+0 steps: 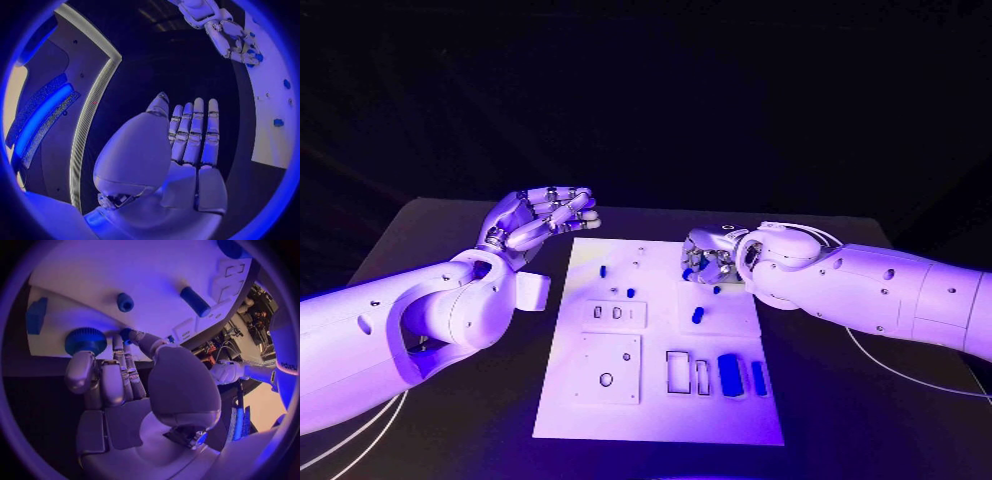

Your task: Assemble the parts on the task board

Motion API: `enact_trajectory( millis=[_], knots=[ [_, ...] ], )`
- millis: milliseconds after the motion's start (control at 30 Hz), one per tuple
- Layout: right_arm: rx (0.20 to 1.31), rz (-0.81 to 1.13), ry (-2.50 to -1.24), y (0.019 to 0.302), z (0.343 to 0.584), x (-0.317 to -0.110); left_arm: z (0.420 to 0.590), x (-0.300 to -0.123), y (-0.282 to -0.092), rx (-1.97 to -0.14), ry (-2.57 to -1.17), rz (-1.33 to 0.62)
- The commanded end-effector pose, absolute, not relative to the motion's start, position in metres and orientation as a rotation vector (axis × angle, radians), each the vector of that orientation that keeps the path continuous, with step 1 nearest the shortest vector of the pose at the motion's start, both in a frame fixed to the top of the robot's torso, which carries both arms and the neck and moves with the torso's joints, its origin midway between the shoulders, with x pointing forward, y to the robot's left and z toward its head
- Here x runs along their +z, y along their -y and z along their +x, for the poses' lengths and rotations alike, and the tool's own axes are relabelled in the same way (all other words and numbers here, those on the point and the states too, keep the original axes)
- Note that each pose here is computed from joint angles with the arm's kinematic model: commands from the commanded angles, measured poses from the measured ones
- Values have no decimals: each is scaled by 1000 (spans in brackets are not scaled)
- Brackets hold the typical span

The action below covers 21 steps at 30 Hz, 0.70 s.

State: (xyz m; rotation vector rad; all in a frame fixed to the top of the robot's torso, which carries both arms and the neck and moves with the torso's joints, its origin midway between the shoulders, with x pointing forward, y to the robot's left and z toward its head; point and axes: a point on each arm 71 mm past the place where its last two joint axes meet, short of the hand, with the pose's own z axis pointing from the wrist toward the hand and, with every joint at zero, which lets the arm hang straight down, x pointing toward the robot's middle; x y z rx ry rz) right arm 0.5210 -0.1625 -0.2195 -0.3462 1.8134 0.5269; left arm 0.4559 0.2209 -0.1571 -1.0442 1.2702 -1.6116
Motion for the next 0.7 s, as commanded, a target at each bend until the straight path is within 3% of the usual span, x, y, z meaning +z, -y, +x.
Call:
enact_trajectory(
  millis=[33, 333, 700],
  knots=[
    [521, -342, -1794, 160, 520, -221, 456, -155, -219, -1639, -1271, -1039],
    [536, -257, -1642, 155, 519, -207, 457, -156, -220, -1634, -1269, -1041],
    [536, -214, -1554, 137, 527, -198, 457, -156, -219, -1635, -1268, -1047]
  ],
)
